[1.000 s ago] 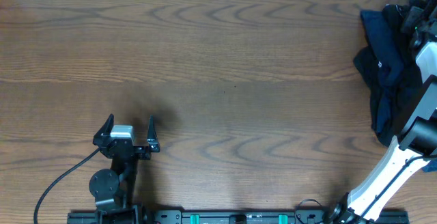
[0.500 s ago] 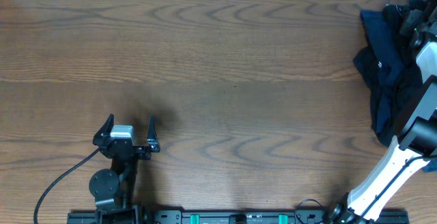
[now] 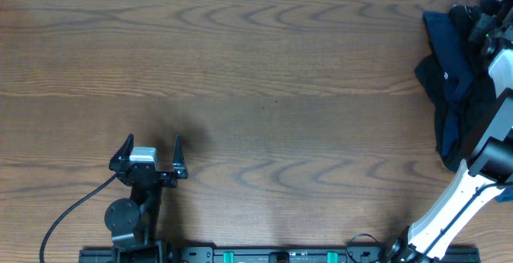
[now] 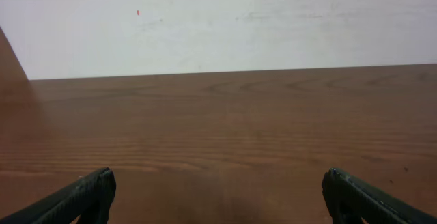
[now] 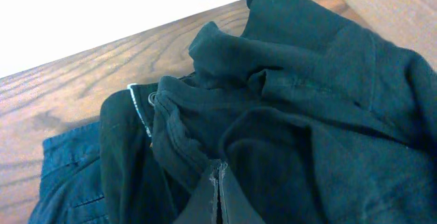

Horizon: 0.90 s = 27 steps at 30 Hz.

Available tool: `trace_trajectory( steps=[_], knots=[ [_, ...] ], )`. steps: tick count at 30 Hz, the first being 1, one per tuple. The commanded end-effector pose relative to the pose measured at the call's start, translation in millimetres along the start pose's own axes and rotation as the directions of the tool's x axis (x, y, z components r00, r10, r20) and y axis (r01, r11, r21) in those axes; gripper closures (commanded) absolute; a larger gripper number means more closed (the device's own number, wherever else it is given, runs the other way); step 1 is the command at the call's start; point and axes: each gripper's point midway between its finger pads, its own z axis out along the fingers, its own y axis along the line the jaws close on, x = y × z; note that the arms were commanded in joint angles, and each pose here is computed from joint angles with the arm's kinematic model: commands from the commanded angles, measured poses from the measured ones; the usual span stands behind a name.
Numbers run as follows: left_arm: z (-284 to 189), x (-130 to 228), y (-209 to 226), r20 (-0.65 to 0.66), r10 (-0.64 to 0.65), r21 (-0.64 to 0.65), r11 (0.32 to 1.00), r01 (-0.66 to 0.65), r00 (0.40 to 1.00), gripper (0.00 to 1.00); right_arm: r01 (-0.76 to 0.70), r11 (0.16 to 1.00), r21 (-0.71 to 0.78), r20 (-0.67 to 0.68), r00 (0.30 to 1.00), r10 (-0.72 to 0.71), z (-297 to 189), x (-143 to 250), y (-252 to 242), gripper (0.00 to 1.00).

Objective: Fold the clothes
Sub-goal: 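Reach the right gripper over the dark clothes pile on the right, then lower the right gripper and pinch a black garment from the pile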

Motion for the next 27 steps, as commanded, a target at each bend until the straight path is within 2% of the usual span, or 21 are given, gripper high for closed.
trace_trajectory(
  steps=[1, 8, 13, 16, 18, 22, 27],
  knots=[
    [0.7, 14.7, -3.8, -0.042, -0.019, 0.022, 1.000, 0.020, 0.999, 0.02, -0.010, 1.000, 0.009, 0.054, 0.998, 0.009, -12.7, -25.9, -5.0, 0.99],
    [0.7, 14.7, -3.7, -0.042, -0.019, 0.022, 1.000, 0.020, 0.999, 0.02, 0.028, 0.997, -0.071, 0.213, 0.977, -0.012, -101.5, -109.7, 32.0, 0.99],
    [0.7, 14.7, -3.7, -0.042, -0.019, 0.022, 1.000, 0.020, 0.999, 0.02, 0.104, 0.968, -0.229, 0.259, 0.965, -0.042, -171.9, -136.3, 98.9, 0.99],
    [0.7, 14.7, -3.7, -0.042, -0.019, 0.022, 1.000, 0.020, 0.999, 0.02, 0.132, 0.960, -0.248, 0.258, 0.964, -0.066, -196.1, -136.1, 128.6, 0.99],
    [0.7, 14.7, -3.7, -0.042, -0.019, 0.022, 1.000, 0.020, 0.999, 0.02, 0.131, 0.970, -0.206, 0.234, 0.969, -0.081, -198.5, -130.0, 131.6, 0.99],
    [0.7, 14.7, -3.8, -0.042, -0.019, 0.022, 1.000, 0.020, 0.999, 0.02, 0.117, 0.990, -0.074, 0.140, 0.985, -0.106, -184.9, -107.0, 113.0, 0.99],
    [0.7, 14.7, -3.7, -0.042, -0.019, 0.022, 1.000, 0.020, 0.999, 0.02, 0.069, 0.997, -0.024, 0.041, 0.997, -0.068, -152.3, -80.5, 82.7, 0.96]
  ],
)
